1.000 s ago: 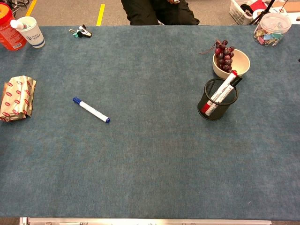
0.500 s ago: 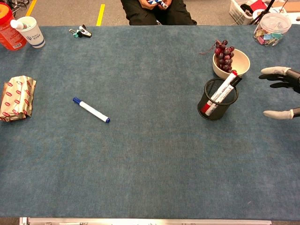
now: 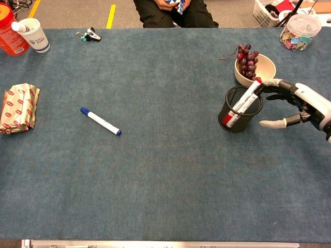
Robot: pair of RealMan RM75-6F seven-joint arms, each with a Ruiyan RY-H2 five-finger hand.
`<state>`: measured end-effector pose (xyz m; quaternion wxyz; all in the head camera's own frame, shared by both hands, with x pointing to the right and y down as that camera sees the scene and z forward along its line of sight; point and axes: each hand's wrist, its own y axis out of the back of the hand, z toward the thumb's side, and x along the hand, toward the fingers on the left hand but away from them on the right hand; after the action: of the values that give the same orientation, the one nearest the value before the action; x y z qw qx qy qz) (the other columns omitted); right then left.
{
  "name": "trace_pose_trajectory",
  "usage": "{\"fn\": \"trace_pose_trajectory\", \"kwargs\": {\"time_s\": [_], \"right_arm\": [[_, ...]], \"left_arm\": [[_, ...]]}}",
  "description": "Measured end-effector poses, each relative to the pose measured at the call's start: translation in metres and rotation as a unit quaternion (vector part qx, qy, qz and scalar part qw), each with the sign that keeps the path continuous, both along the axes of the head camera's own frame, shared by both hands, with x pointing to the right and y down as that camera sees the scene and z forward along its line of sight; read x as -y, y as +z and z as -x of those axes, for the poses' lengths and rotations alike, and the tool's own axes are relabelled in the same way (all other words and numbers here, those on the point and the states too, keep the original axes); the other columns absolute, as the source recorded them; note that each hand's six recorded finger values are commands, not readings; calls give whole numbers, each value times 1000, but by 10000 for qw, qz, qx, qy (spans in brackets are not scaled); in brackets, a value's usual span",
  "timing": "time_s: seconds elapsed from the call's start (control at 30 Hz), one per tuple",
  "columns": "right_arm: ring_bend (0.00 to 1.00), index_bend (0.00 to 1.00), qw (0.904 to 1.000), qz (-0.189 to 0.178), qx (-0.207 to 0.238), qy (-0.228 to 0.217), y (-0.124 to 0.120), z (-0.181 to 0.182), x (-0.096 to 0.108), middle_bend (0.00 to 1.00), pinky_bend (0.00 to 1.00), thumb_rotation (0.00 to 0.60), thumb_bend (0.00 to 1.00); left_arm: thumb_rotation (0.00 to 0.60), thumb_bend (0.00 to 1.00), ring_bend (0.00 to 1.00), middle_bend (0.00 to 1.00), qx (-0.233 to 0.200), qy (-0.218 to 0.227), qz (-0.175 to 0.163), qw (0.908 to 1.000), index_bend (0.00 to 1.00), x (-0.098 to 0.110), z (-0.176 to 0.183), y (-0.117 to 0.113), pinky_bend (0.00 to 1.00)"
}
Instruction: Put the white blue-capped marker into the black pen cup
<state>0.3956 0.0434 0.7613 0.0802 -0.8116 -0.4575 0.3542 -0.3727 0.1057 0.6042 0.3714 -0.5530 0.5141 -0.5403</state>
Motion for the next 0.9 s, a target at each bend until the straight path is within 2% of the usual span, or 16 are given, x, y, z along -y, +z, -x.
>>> {"fn": "trace_pose_trajectory", "kwargs": {"time_s": [0.2, 0.9], "right_arm": [[126, 215, 9998, 34, 47, -175, 12, 16, 7, 229, 169, 600, 0], [126, 265, 9985, -49, 195, -506, 31, 51, 9, 266, 168, 600, 13]], "left_arm": [[600, 281, 0, 39, -3, -29, -14, 10000, 97, -1, 1, -2, 51], [600, 282, 0, 39, -58, -73, -92, 9999, 97, -4, 6, -12, 51]]}}
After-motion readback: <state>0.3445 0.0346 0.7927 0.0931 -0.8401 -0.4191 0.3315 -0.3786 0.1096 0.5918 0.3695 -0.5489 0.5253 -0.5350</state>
